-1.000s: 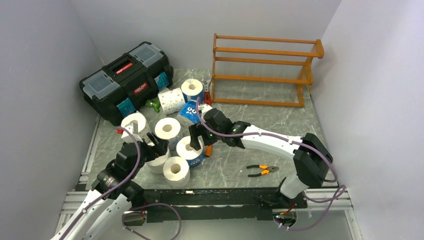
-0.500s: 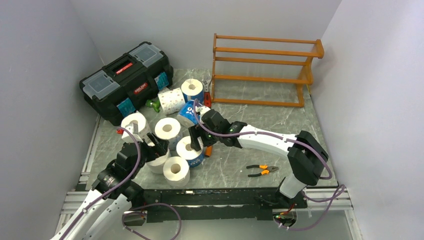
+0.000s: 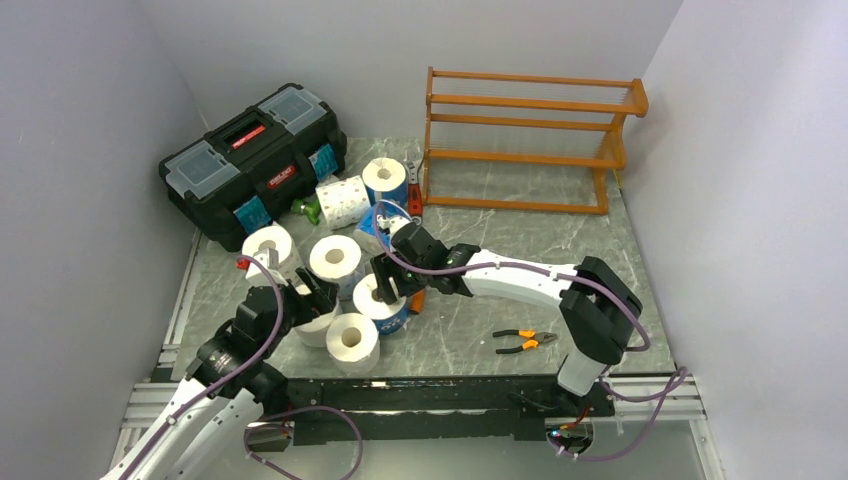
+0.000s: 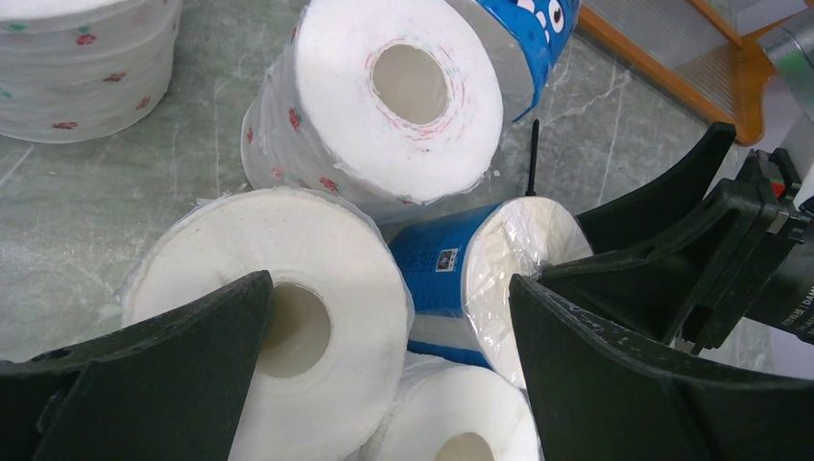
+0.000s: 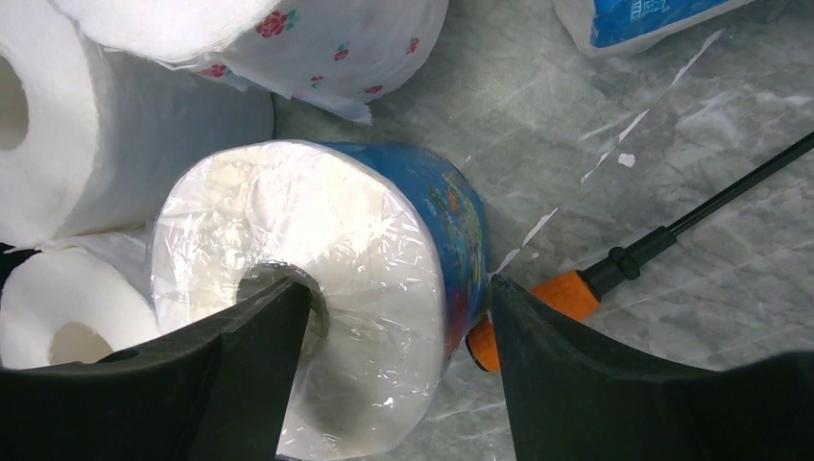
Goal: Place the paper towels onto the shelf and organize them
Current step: Adjust the shelf at the center of the board.
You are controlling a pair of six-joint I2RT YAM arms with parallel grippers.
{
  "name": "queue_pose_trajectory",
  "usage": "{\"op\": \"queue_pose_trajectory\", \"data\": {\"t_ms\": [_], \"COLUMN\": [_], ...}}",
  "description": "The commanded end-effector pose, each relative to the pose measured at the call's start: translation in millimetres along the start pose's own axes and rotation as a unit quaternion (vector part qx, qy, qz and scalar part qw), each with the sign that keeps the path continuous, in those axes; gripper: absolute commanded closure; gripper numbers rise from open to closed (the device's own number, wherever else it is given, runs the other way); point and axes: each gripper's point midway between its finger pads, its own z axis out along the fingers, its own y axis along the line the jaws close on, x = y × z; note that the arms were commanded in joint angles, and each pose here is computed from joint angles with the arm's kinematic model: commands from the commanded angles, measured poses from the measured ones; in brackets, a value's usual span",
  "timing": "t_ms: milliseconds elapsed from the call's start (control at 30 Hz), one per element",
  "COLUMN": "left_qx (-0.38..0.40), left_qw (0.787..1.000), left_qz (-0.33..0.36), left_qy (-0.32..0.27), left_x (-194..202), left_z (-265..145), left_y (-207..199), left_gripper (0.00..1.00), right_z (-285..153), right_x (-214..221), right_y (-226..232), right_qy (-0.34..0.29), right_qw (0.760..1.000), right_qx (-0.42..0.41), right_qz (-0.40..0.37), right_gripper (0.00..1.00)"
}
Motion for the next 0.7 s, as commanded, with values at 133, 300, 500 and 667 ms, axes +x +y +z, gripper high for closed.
{"op": "queue_pose_trajectory", "data": {"t_ms": [133, 300, 500, 667], "left_qx": [0.006, 0.007, 0.011, 0.016], "left_qw": [1.000, 1.000, 1.000, 1.000], "left_qz": [-0.012, -0.012, -0.011, -0.009], "left_qy": [-0.003, -0.004, -0.009, -0.011], "left_x": [-2, -3, -8, -12], "left_z": [-1, -2, -3, -3], "left_y": [-3, -4, -8, -12], "left_gripper": [0.01, 0.01, 0.01, 0.01], "right_z": [-6, -25, -64, -111], "right_x": [-17, -31, -52, -74], "right_y": [3, 6, 6, -14], "right_qy": [-0.017, -0.032, -0.064, -0.109], "right_qw": [1.000, 0.999, 0.997, 0.992], "right_qx": [0.023, 0.026, 0.038, 0.070], "right_qz": [-0.005, -0.009, -0.018, -0.005], "right_gripper": [0.47, 0.53, 0.57, 0.57]}}
